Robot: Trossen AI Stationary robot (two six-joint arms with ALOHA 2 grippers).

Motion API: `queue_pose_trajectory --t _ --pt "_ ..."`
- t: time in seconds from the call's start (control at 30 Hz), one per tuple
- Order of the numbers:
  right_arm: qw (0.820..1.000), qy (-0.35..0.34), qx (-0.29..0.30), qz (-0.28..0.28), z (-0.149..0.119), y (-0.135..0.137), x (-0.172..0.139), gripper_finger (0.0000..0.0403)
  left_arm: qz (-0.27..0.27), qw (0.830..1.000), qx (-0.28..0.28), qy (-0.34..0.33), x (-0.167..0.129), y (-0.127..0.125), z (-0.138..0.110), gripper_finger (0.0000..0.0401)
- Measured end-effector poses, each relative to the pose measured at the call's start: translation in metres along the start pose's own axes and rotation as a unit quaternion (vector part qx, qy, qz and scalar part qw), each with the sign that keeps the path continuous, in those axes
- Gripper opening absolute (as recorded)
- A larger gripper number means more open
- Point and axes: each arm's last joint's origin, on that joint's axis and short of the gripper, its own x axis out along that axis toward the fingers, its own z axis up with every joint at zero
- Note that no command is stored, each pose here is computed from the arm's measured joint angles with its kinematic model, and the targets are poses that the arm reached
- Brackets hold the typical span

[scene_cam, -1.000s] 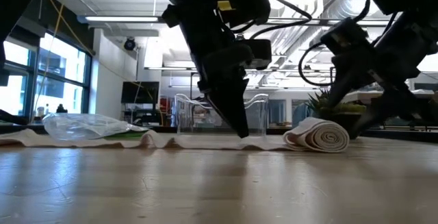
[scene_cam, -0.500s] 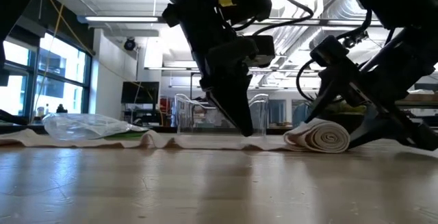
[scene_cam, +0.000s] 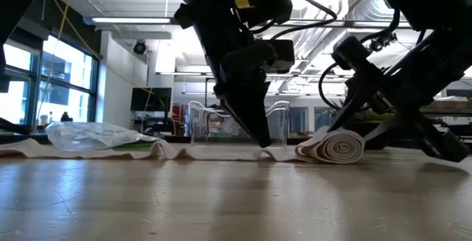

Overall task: Roll bandage
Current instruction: Roll the bandage

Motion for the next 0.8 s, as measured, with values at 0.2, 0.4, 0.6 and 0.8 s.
queue_pose_trajectory --t 0.2,0.4,0.6,0.8 --pt "1.000 0.003 -0.017 0.010 -0.001 0.002 0.000 0.0086 0.003 1.000 0.029 0.001 -0.019 0.001 0.001 0.0000" --pt "0.999 0.005 -0.026 0.017 -0.001 0.005 -0.003 0.0045 0.045 0.997 0.059 0.034 -0.040 0.004 -0.007 0.0000" --pt "0.999 0.018 -0.040 0.032 0.000 0.011 -0.009 0.0016 0.058 0.995 0.065 0.050 -0.041 0.007 -0.037 0.0000" --pt "0.997 0.056 -0.057 0.011 0.000 0.012 -0.017 0.0004 0.066 0.997 0.043 -0.002 -0.059 0.012 -0.058 0.0000"
